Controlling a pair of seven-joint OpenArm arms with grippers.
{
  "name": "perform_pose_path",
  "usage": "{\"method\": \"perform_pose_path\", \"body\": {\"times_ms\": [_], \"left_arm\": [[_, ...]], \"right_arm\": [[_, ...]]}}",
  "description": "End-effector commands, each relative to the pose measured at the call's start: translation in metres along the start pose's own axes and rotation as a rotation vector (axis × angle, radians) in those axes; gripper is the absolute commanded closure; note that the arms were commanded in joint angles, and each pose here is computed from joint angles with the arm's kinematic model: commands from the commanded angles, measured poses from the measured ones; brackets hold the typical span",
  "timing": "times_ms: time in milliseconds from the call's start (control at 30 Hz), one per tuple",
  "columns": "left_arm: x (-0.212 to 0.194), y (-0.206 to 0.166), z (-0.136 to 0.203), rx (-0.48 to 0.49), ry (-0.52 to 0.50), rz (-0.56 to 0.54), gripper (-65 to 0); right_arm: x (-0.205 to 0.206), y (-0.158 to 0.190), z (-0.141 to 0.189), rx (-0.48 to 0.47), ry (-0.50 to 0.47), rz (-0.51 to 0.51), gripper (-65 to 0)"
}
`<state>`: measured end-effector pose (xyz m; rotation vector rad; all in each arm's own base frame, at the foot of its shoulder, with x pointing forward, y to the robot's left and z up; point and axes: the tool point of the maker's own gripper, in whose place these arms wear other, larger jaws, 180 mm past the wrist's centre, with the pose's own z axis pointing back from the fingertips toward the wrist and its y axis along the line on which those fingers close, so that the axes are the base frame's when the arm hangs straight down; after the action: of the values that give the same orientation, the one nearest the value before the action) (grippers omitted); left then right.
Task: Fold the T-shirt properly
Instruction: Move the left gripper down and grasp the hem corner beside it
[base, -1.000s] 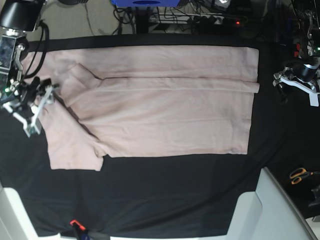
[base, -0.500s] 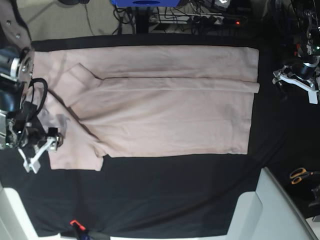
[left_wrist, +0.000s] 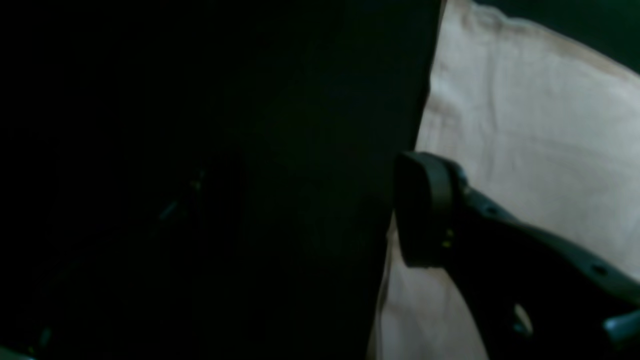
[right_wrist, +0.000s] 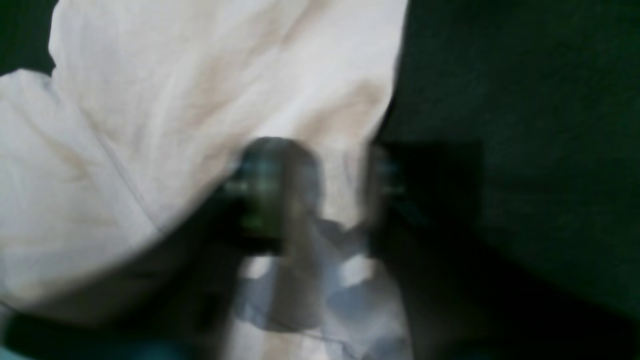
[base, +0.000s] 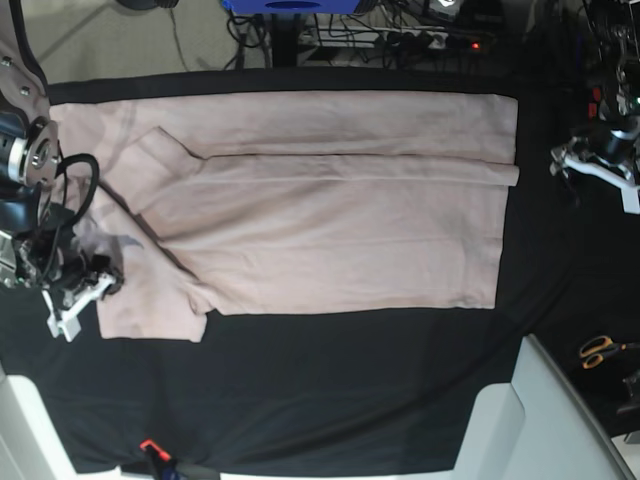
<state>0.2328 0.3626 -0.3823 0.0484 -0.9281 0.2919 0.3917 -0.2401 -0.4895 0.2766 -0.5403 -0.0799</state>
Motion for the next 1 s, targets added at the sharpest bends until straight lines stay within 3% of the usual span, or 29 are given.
{"method": "perform_pose_path", "body": {"times_ms": [0, 67, 267, 400, 600, 667, 767, 967], "left_arm": [[0.014, 0.004, -0.002, 0.002, -0.033, -0.011, -44.1], [0.018, 0.007, -0.01, 0.01, -0.041, 0.009, -44.1], [0.04, 0.015, -0.041, 0.039, -0.063, 0.055, -44.1], [0.061, 0.0, -0.082, 0.056, 0.06, -0.096, -45.1], [0.086, -0.014, -0.125, 0.036, 0.117, 0.011, -45.6], [0.085, -0.034, -0.14, -0.014, 0.157, -0.011, -50.5], [0.075, -0.063, -0.16, -0.074, 0.221, 0.006, -65.0], [0.069, -0.093, -0.185, -0.09, 0.241, 0.07, -65.0]], "right_arm": [[0.023, -0.002, 0.006, 0.001, -0.045, 0.011, -6.8], [0.028, -0.001, 0.007, 0.0, -0.055, 0.015, 0.0], [0.048, -0.005, 0.016, -0.017, -0.114, 0.046, 0.0], [0.051, -0.004, 0.017, -0.02, -0.12, 0.054, 0.0], [0.051, -0.004, 0.017, -0.018, -0.117, 0.059, 0.0], [0.051, -0.004, 0.017, -0.016, -0.117, 0.059, 0.0], [0.051, -0.003, 0.017, -0.015, -0.116, 0.06, 0.0], [0.046, -0.004, 0.016, -0.015, -0.107, 0.062, 0.0]]}}
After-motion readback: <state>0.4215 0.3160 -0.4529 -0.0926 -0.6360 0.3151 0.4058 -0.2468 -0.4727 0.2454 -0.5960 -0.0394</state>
